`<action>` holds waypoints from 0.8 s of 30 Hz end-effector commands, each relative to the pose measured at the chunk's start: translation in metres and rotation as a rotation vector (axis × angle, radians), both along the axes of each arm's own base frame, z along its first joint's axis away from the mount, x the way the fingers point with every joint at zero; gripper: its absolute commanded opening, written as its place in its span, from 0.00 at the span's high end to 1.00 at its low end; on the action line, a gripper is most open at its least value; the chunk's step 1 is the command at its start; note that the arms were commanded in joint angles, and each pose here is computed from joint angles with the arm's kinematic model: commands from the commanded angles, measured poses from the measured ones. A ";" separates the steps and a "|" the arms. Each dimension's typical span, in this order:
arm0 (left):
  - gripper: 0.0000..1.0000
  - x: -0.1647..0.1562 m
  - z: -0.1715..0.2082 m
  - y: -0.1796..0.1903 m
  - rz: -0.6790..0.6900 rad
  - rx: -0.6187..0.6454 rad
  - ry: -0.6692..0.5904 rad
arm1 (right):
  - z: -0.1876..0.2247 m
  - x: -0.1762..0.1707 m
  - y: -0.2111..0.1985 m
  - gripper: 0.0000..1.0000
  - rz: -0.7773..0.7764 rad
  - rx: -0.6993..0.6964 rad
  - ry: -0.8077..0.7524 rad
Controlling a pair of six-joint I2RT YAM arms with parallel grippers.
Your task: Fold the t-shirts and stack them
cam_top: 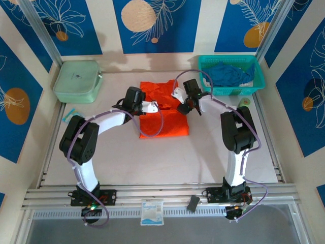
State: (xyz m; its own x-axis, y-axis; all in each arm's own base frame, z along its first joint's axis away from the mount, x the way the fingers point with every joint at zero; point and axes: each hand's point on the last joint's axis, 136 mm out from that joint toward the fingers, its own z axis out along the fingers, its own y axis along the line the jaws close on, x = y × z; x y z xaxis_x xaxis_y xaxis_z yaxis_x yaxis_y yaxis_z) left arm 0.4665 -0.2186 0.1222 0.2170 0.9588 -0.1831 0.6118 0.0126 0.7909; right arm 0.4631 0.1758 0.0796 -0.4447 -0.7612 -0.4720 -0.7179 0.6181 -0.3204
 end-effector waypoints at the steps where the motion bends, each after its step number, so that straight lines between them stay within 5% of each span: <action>1: 0.31 0.006 0.062 0.006 0.044 -0.123 -0.156 | 0.063 -0.003 0.010 0.39 0.081 0.083 -0.133; 9: 0.28 -0.058 0.095 -0.003 -0.138 -0.238 -0.112 | 0.067 -0.133 0.019 0.39 0.697 -0.033 -0.066; 13: 0.29 -0.101 0.074 -0.001 -0.244 -0.165 0.003 | 0.038 -0.180 -0.002 0.39 0.805 -0.237 0.097; 24: 0.30 -0.155 0.008 0.007 -0.389 0.092 0.152 | -0.025 -0.204 -0.008 0.43 0.936 -0.435 0.257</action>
